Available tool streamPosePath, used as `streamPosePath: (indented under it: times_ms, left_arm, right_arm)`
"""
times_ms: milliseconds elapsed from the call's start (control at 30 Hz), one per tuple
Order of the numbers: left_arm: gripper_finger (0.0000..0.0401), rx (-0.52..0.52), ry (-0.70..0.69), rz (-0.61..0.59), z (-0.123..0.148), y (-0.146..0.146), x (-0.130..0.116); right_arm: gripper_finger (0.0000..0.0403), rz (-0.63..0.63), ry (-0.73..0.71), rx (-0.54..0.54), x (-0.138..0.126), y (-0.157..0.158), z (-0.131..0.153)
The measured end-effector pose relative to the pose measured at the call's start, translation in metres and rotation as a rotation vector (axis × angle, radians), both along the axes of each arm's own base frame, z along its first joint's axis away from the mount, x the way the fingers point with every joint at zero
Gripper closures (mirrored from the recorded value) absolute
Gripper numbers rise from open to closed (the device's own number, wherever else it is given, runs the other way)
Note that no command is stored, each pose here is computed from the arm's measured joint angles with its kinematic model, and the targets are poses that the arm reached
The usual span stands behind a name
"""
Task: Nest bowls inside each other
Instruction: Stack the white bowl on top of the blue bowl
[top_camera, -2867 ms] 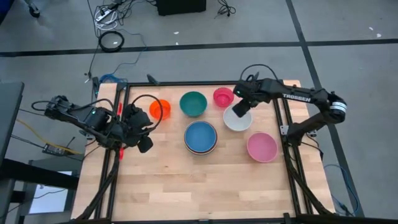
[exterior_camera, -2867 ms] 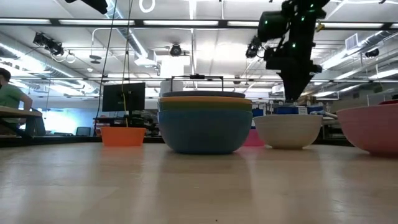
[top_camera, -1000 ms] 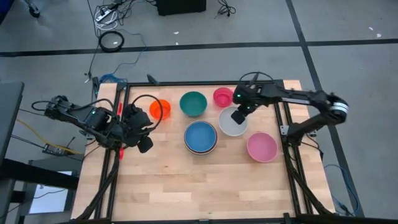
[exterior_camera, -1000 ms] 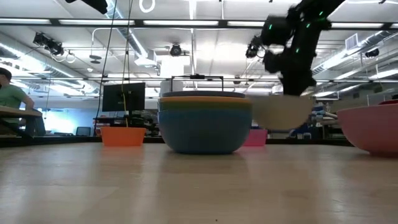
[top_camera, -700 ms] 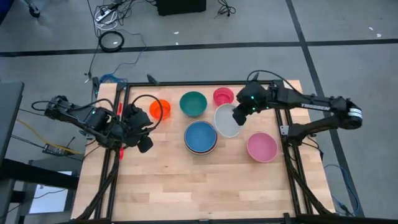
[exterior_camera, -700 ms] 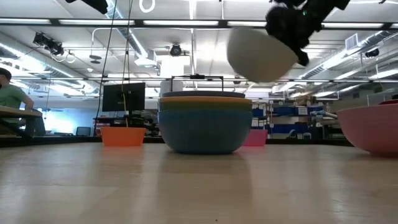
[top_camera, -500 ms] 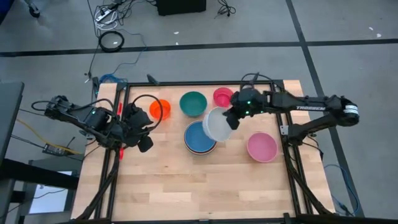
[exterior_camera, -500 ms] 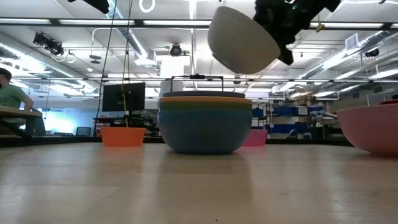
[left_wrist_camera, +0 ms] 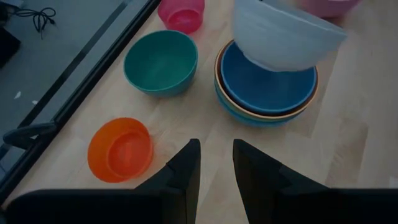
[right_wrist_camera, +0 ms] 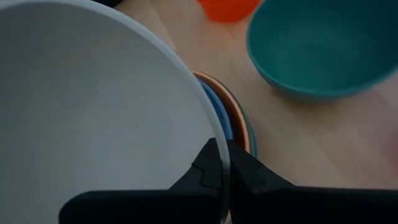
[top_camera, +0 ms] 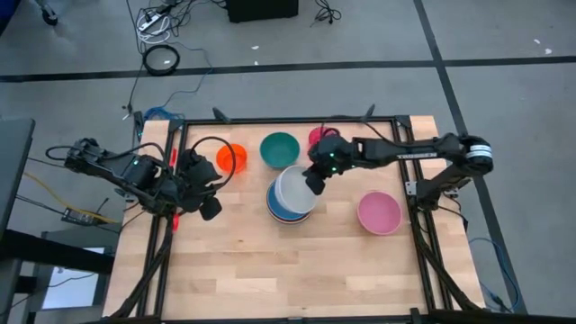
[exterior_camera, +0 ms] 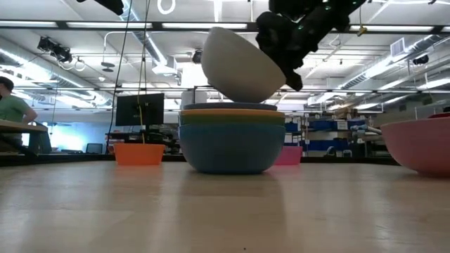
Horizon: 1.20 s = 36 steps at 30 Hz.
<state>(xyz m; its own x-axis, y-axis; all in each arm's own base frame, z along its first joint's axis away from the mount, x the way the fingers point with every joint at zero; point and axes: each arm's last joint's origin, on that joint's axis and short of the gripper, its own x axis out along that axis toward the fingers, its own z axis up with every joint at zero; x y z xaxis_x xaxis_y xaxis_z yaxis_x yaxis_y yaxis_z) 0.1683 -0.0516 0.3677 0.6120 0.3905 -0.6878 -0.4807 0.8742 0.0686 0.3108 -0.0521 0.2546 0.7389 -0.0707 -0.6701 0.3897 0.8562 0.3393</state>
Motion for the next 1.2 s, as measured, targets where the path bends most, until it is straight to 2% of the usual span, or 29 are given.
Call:
streamPosePath:
  times_ms: [367, 633, 1067, 1200]
  left_arm:
    - [0.0297, -0.004, -0.003, 0.004, 0.000, 0.000, 0.000]
    - [0.0297, -0.004, -0.002, 0.004, 0.000, 0.000, 0.000]
    - [0.0297, -0.011, -0.005, 0.016, 0.000, 0.000, 0.000]
    - [0.0297, 0.040, 0.000, 0.052, -0.002, 0.002, -0.002]
  right_arm:
    - [0.0403, 0.035, 0.206, -0.010, 0.032, -0.006, -0.014]
    - [0.0398, 0.049, 0.261, -0.021, 0.035, -0.006, -0.014]
    - [0.0300, 0.033, 0.279, 0.045, 0.032, -0.005, -0.013]
    - [0.0283, 0.018, 0.282, 0.061, 0.028, -0.001, -0.009]
